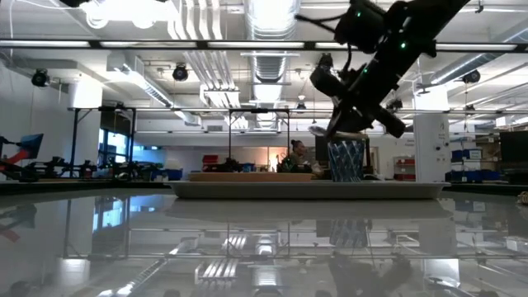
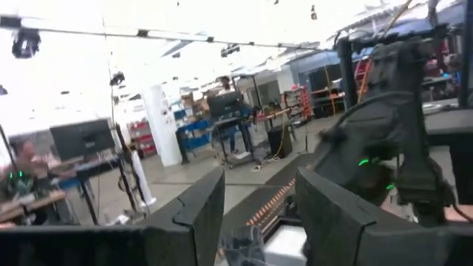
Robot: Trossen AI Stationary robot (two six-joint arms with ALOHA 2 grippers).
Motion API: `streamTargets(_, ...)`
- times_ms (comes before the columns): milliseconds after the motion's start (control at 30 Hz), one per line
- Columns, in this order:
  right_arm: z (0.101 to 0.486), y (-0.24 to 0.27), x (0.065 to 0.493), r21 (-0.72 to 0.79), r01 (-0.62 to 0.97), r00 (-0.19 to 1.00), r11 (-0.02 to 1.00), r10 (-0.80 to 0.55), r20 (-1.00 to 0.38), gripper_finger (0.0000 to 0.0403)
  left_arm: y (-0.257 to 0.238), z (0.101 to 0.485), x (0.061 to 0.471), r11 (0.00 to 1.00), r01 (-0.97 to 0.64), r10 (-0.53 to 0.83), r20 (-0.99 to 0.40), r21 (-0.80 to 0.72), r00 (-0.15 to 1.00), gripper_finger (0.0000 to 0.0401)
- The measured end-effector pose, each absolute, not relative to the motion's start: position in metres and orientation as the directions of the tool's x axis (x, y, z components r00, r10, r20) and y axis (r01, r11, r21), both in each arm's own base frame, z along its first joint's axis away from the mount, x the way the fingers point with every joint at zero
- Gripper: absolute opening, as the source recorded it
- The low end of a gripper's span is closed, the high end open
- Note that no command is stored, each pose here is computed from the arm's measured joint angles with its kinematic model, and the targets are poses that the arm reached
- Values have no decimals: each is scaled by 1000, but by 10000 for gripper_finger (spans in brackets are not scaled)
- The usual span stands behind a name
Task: Pick and place plate/cup/fork/spoon on tray
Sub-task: Put the yellow spoon on the gray serving tray in between the orange plate and pink fork
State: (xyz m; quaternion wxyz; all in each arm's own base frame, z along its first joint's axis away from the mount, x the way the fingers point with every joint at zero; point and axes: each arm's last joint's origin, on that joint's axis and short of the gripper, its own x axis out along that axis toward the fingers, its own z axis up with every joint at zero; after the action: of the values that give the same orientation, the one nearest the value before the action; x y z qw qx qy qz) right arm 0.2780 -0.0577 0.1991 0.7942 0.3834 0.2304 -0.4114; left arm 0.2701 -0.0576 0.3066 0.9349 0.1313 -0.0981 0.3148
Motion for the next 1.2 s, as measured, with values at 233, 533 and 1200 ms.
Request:
streamTargets(233,192,-72,271,498,849,519,177,-457,-722,35,-62,312,233,797,-580,519,299,171,801,148)
streamTargets(533,171,-66,278,480,875,459,73,-446,-769,36,-58,310,200,860,-498,427,376,113,823,148)
streamTargets(1200,128,-72,309,319,943,330,99,-432,-840,38,-53,310,181,879,-473,410,401,67,819,148)
